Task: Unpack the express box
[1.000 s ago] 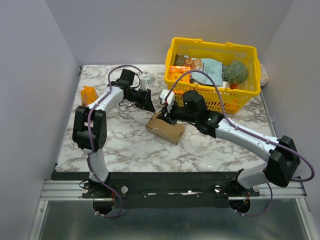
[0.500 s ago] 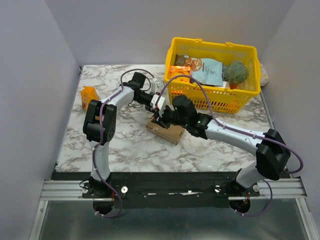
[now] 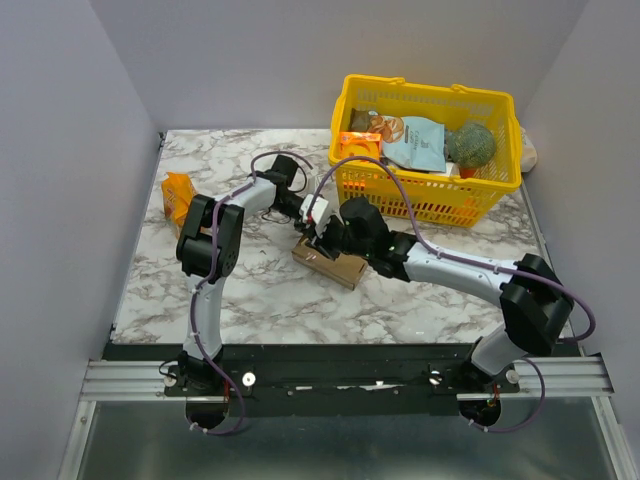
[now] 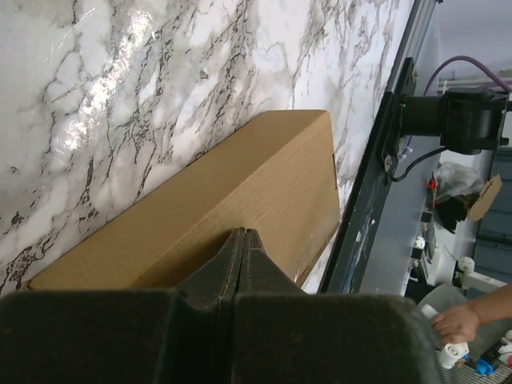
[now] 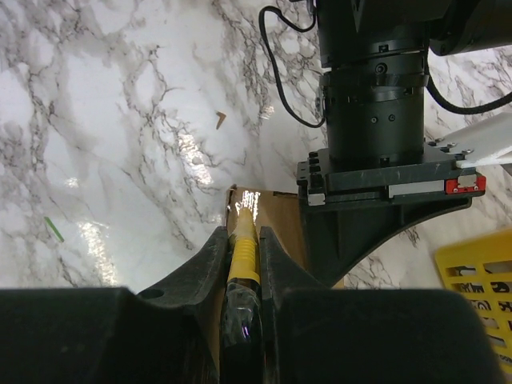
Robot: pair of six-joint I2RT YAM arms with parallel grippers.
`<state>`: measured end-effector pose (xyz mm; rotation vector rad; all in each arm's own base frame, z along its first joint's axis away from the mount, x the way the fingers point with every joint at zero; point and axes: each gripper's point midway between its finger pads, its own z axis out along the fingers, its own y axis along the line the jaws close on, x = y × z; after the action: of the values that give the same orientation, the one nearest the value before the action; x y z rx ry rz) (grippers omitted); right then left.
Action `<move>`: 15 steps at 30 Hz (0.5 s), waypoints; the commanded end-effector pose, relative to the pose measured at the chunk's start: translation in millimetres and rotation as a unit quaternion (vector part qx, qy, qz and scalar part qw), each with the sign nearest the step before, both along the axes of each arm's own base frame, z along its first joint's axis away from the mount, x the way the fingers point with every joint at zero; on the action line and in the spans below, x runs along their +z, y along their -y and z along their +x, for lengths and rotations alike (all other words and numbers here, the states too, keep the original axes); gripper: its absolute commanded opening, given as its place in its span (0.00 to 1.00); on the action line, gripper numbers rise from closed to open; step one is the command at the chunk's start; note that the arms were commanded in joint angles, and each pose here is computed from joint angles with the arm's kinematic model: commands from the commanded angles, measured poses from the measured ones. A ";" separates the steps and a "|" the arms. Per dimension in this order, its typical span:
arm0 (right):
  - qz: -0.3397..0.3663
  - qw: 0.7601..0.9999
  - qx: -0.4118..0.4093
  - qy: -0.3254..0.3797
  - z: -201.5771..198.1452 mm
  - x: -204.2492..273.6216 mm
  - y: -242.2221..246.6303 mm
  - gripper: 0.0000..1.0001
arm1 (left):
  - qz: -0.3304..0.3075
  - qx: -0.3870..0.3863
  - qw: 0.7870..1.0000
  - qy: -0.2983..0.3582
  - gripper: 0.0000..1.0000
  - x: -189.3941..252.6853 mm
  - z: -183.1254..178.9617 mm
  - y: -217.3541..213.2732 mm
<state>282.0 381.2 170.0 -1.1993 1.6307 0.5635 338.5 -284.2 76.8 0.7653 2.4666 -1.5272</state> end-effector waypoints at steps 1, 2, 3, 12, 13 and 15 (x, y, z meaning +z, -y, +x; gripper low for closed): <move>0.010 0.999 -0.027 0.022 15.8 -0.9 -8.3 0.01 | 0.045 0.011 0.999 -0.023 0.00 -34.9 -0.7 -5.8; 0.013 0.999 -0.029 0.019 16.5 -0.7 -9.9 0.00 | 0.049 0.013 0.998 -0.022 0.00 -37.6 0.2 -6.6; 0.020 0.999 -0.029 0.015 16.6 1.5 -12.2 0.01 | 0.051 0.014 0.998 -0.019 0.00 -40.1 1.3 -6.7; 0.053 0.996 -0.062 -0.021 20.8 1.5 -17.8 0.00 | 0.062 0.025 0.997 -0.030 0.00 -46.1 2.4 -7.5; 0.057 0.995 -0.076 -0.024 24.0 2.4 -16.6 0.00 | 0.062 0.026 0.997 -0.032 0.00 -46.3 2.4 -7.4; 0.060 0.995 -0.081 -0.028 25.4 2.1 -18.0 0.01 | 0.061 0.026 0.997 -0.033 0.00 -46.7 2.2 -7.2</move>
<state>294.9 389.3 156.7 -1.0783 1.7016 0.5817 339.1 -285.4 75.2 0.6973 2.5079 -1.5566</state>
